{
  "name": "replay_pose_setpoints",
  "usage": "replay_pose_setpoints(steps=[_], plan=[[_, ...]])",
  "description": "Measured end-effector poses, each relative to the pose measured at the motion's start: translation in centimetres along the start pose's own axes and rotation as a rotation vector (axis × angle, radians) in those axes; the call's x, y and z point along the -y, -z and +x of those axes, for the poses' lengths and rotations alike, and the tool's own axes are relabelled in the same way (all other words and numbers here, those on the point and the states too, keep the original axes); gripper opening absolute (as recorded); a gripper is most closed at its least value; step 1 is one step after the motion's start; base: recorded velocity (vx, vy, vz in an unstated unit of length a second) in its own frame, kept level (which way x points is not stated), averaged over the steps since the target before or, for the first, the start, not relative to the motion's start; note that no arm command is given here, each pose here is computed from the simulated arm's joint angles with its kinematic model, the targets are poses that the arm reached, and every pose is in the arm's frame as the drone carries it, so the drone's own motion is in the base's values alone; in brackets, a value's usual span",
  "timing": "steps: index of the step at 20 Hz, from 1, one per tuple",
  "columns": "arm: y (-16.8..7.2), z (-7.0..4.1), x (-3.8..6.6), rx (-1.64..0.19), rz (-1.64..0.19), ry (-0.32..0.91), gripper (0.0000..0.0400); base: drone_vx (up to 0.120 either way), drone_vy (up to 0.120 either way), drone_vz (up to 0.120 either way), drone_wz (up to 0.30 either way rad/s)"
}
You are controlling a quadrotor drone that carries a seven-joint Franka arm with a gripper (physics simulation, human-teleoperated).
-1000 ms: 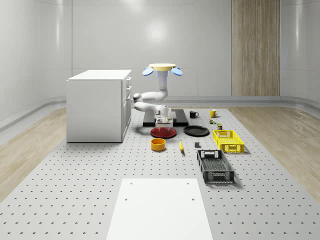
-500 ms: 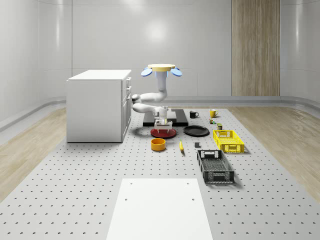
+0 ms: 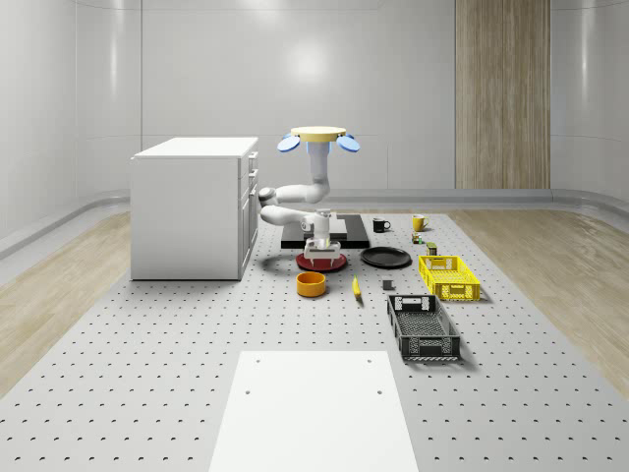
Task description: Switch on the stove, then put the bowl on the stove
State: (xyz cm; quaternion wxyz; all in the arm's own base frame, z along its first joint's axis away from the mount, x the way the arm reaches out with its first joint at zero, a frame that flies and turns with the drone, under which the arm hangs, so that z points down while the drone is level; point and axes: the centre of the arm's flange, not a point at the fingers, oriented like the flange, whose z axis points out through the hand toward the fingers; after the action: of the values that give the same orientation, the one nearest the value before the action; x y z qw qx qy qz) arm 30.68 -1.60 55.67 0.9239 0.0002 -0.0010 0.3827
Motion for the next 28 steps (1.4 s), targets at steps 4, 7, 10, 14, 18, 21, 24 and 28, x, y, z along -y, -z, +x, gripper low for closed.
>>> replay_pose_setpoints(steps=[4, 7, 10, 14, 18, 21, 24, 28], plan=[[0.0, 0.0, 0.0, 0.000, 0.000, 0.000, 0.0400, 0.120, 0.050, 0.000, 0.000], [0.0, 0.0, 0.0, 0.000, 0.000, 0.000, 0.0400, 0.120, 0.027, 0.000, 0.000], [0.0, 0.0, 0.0, 0.000, 0.000, 0.000, 0.0400, 0.120, 0.000, 0.000, 0.000], [-0.6, 0.0, 0.0, 0.000, 0.000, 0.000, 0.0400, 0.000, 0.000, 0.000, 0.000], [-2.1, 0.0, 0.0, 0.000, 0.000, 0.000, 0.0400, 0.000, 0.000, 0.000, 0.000], [-3.0, 0.2, 0.2, 0.000, 0.000, 0.000, 0.0400, 0.000, 0.000, 0.000, 0.000], [-3.7, 0.4, 0.4, 0.000, 0.000, 0.000, 0.0400, 0.000, 0.000, 0.000, 0.000], [-4.7, 0.6, 0.6, 0.000, 0.000, 0.000, 0.0400, 0.000, 0.000, 0.000, 0.000]])
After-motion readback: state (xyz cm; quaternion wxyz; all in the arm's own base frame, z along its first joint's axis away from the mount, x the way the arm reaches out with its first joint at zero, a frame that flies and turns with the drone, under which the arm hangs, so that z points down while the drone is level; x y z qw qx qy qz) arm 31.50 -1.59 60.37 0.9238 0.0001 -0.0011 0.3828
